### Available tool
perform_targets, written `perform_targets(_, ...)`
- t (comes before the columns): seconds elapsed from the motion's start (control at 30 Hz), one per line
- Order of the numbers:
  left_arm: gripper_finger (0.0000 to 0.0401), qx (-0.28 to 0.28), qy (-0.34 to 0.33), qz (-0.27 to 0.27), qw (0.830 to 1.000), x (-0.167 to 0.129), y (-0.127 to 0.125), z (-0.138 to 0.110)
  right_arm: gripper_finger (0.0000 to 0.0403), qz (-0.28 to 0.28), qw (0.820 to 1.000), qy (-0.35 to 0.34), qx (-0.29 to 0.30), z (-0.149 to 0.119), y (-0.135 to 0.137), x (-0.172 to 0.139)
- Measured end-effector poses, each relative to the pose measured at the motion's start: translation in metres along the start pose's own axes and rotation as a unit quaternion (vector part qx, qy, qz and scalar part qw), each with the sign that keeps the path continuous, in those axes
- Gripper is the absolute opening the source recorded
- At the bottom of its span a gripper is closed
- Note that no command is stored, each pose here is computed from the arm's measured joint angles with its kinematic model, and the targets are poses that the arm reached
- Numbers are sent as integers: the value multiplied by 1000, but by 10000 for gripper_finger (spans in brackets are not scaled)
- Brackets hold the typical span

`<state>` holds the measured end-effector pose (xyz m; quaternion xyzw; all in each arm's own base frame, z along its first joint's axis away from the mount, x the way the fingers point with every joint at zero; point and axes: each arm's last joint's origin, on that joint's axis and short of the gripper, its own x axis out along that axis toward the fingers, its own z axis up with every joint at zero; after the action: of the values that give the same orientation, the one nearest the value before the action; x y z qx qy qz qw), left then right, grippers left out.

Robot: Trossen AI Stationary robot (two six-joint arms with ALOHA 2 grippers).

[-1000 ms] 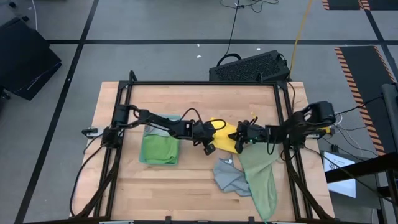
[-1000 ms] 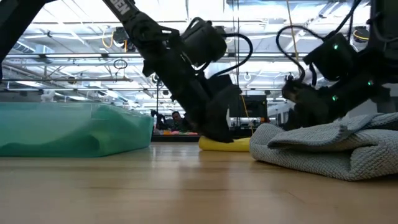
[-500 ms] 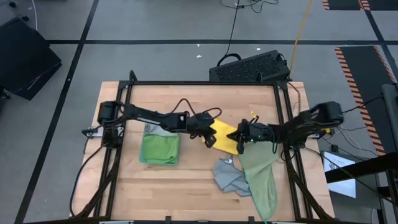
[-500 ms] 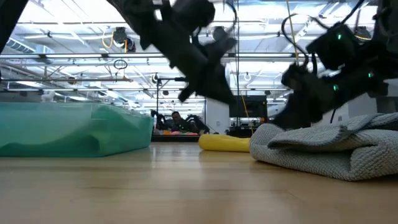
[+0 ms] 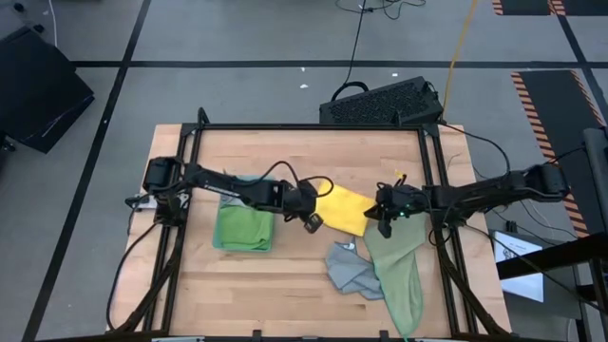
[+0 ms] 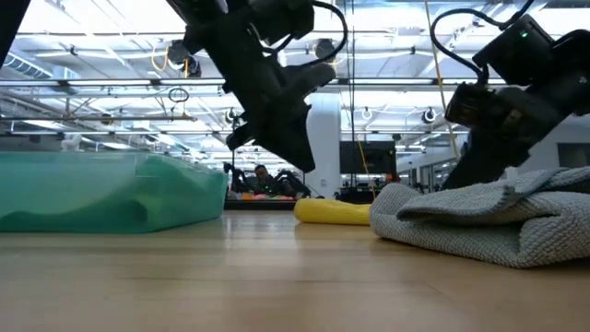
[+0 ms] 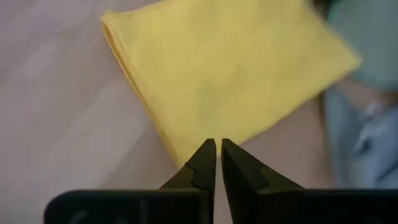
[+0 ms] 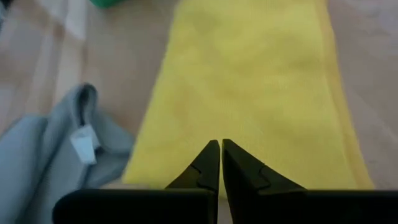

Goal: Fold microfiber towels
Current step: Fold the yellow microfiber cloth

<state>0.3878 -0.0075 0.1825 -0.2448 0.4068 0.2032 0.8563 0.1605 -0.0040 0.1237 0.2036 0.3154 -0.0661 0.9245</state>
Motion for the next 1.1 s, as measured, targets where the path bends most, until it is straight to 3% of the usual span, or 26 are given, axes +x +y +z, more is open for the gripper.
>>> perform_targets(0.13, 51, -97, -1, -18, 995, 1, 4, 6, 13, -2, 1000, -3, -9, 1, 0, -5)
perform_targets(0.3, 141, -196, 13, -11, 980, 3, 17, 13, 13, -4, 1000, -12, -5, 2, 0, -6)
perform_targets(0.43, 198, -311, 53, -30, 948, 10, 27, 17, 13, -14, 1000, -12, -3, 2, 0, -5)
perform_targets(0.57, 221, -385, 93, -33, 918, 22, 34, 15, 13, -13, 1000, -10, -3, 1, 0, -5)
perform_targets(0.67, 223, -405, 100, -26, 908, 29, 39, 14, 13, -11, 1000, -12, 2, 2, 0, -5)
perform_targets(1.1, 222, -410, 141, -19, 901, 58, 44, 2, 13, -10, 1000, -16, 4, 2, 0, -5)
